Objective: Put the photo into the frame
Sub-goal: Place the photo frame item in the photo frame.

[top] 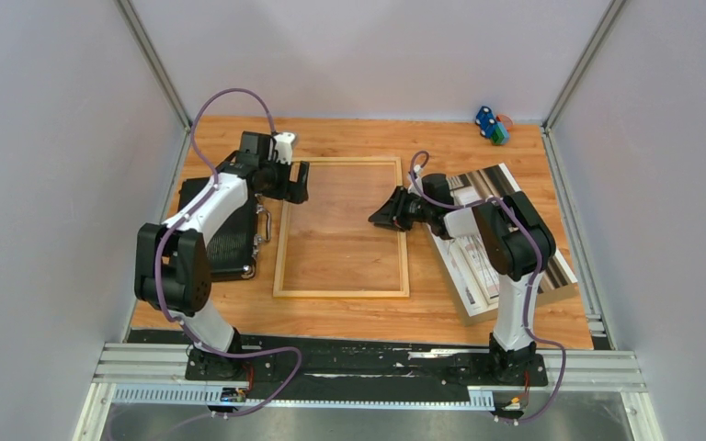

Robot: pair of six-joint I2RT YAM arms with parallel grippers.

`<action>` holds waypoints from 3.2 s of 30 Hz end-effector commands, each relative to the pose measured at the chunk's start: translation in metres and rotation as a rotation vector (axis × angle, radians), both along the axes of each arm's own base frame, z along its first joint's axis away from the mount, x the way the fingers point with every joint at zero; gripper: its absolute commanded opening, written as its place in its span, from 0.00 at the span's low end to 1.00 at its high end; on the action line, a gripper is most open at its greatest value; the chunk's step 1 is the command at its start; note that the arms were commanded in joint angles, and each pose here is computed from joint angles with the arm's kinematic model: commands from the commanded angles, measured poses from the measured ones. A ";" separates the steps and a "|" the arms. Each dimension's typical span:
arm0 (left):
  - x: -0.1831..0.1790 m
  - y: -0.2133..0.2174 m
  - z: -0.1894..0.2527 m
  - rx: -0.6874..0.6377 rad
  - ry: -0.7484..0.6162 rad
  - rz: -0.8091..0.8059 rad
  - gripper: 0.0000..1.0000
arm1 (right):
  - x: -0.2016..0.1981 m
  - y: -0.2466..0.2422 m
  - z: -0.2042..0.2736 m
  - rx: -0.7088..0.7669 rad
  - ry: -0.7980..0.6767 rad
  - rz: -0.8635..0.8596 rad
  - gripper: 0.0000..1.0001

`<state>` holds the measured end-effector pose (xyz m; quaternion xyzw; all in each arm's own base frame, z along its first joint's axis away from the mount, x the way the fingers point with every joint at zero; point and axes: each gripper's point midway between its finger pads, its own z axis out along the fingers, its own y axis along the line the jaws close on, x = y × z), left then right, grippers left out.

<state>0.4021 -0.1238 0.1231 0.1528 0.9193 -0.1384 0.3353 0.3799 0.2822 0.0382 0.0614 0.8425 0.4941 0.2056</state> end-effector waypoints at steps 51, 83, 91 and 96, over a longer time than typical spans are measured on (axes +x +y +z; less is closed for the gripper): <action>0.004 -0.171 -0.058 -0.370 0.153 -0.185 1.00 | 0.018 -0.004 0.010 -0.132 -0.078 -0.013 0.41; 0.000 -0.160 -0.075 -0.311 0.157 -0.160 1.00 | 0.031 -0.019 0.038 -0.207 -0.173 -0.060 0.61; 0.000 -0.159 -0.077 -0.308 0.158 -0.157 1.00 | 0.033 -0.032 0.047 -0.235 -0.205 -0.086 0.62; 0.001 -0.159 -0.077 -0.309 0.157 -0.156 1.00 | 0.037 -0.043 0.054 -0.253 -0.234 -0.113 0.62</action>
